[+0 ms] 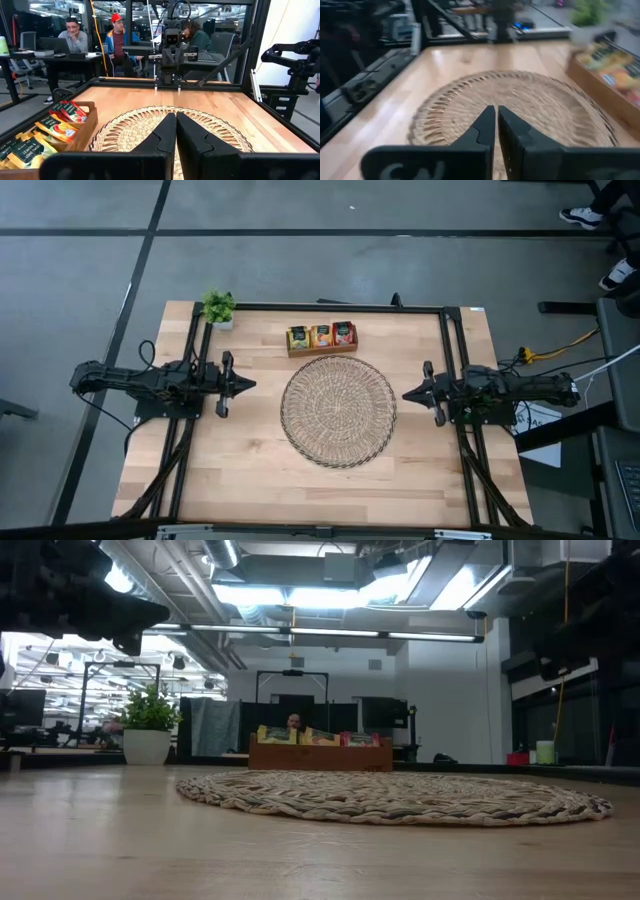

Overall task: Pick & Place Tea
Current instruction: Return to Home Position

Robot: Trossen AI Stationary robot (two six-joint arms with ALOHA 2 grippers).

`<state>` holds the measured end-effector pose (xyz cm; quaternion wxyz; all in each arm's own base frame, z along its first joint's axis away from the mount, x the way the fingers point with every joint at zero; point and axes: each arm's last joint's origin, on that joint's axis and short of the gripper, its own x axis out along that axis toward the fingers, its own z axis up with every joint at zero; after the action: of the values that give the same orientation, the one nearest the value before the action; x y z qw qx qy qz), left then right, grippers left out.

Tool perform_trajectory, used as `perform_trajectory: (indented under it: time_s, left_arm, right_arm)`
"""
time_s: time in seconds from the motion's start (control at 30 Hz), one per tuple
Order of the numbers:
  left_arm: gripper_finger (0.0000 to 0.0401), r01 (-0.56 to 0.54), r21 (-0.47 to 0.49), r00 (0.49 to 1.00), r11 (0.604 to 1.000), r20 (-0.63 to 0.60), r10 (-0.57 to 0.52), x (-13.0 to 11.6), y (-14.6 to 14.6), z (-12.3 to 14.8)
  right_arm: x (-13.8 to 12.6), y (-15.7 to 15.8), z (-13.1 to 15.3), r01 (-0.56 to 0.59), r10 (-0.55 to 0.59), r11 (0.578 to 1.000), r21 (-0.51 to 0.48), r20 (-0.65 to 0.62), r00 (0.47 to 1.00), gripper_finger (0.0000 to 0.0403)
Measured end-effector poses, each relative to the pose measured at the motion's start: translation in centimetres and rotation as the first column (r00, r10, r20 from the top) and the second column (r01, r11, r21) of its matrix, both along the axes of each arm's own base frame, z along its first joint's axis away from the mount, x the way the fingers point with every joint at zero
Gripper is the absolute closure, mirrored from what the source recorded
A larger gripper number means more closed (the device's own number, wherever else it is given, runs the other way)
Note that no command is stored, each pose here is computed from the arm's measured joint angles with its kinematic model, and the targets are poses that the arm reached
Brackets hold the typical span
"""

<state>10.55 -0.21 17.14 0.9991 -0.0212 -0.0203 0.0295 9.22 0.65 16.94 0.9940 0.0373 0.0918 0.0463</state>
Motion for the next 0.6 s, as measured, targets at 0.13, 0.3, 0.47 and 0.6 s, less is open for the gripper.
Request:
perform_trajectory:
  time_s: [0.13,0.3,0.47,0.6]
  left_arm:
    - [0.0389,0.0,0.0,1.0,1.0,0.0,0.0,0.0,0.0,0.0]
    - [0.0392,0.0,0.0,1.0,1.0,0.0,0.0,0.0,0.0,0.0]
    - [0.0395,0.0,0.0,1.0,1.0,0.0,0.0,0.0,0.0,0.0]
    - [0.0395,-0.001,0.0,1.0,1.0,-0.004,0.001,0.0,0.0,0.0]
  right_arm:
    - [0.0,-0.2,0.0,0.077,-0.077,0.996,0.038,-0.001,0.997,0.038]
    - [0.1,-0.2,1.3,0.068,-0.07,0.998,0.019,0.134,0.989,0.038]
    - [0.5,-0.2,0.5,0.065,-0.065,0.998,0.007,0.167,0.984,0.038]
    - [0.7,-0.1,-0.2,0.04,-0.046,0.999,0.032,0.186,0.982,0.038]
